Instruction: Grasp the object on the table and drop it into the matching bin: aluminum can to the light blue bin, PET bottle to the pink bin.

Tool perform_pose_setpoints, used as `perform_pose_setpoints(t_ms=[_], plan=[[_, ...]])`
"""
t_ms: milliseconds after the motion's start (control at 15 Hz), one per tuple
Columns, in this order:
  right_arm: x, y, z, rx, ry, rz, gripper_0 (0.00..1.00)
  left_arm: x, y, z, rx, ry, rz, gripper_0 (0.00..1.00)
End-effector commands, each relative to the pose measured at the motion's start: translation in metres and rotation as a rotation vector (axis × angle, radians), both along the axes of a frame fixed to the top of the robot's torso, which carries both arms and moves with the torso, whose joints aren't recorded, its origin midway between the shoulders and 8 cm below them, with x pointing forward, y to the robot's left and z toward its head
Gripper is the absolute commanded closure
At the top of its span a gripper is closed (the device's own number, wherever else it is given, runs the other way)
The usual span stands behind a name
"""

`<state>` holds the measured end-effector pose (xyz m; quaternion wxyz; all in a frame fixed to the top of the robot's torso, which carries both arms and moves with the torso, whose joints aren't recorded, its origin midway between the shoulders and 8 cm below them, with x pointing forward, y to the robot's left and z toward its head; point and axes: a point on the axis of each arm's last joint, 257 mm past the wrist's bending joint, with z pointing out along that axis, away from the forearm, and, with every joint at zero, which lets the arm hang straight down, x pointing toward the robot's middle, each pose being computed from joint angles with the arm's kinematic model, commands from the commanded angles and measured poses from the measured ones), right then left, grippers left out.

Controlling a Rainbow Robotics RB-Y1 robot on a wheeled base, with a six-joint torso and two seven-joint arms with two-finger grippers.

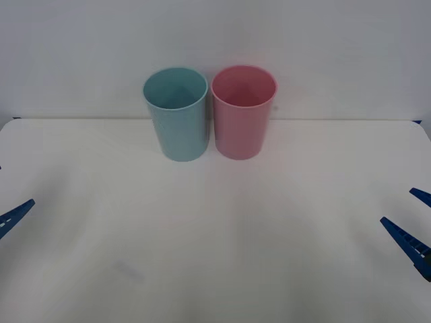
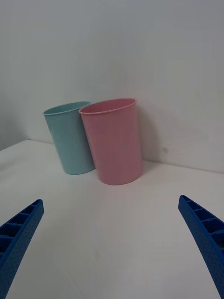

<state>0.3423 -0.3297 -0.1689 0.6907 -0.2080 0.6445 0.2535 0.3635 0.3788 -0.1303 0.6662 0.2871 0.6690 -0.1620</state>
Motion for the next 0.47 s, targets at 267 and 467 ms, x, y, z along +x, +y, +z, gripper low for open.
perform_pose_setpoints(t_ms=[267,467], plan=[[0.0000,0.0000,0.0000,0.000,0.000,0.000,0.00,0.0007,-0.0042,-0.0002,-0.024,-0.003,-0.004,0.00],[0.0000,0.0000,0.0000,0.000,0.000,0.000,0.00,0.0007,-0.0042,-0.0002,-0.024,-0.003,-0.004,0.00]])
